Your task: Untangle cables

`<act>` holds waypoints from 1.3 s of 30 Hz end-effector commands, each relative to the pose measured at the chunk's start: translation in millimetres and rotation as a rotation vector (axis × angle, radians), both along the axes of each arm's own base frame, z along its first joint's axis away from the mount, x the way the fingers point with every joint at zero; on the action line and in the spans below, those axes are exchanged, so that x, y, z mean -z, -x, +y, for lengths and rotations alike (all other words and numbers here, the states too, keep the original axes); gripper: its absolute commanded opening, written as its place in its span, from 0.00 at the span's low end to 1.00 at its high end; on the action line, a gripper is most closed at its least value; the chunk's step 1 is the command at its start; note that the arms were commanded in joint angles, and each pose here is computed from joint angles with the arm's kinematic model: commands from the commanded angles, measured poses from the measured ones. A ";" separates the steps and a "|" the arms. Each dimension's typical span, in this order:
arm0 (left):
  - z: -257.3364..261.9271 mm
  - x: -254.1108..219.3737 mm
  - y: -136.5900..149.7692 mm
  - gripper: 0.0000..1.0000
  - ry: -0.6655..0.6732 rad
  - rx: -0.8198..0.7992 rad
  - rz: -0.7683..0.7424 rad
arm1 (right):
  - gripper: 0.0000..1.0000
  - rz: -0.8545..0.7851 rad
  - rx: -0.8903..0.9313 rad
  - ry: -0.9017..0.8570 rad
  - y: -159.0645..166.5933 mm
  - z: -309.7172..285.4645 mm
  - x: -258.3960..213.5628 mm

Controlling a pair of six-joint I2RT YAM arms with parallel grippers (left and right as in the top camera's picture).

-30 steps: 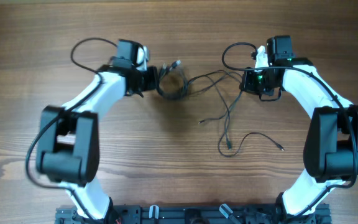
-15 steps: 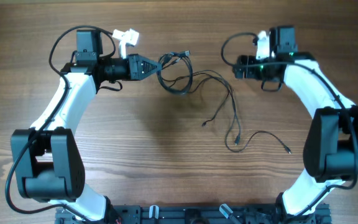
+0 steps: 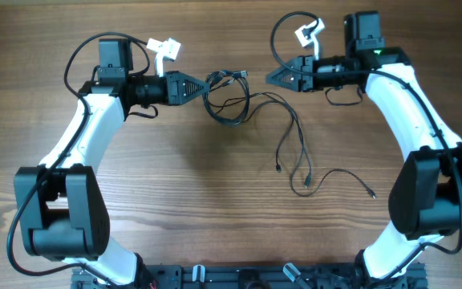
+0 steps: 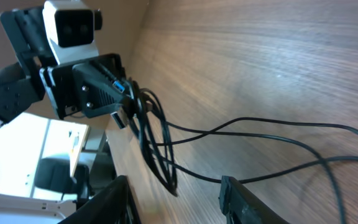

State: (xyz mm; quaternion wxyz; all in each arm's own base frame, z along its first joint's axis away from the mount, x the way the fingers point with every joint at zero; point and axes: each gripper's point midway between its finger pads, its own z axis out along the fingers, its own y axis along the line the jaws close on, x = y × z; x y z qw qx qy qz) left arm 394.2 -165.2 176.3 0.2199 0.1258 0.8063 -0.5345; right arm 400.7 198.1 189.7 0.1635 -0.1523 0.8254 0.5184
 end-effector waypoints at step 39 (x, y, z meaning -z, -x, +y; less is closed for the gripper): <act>21.2 33.6 -6.9 0.04 -0.190 -0.161 0.143 | 0.60 0.156 0.085 0.381 35.2 67.0 56.4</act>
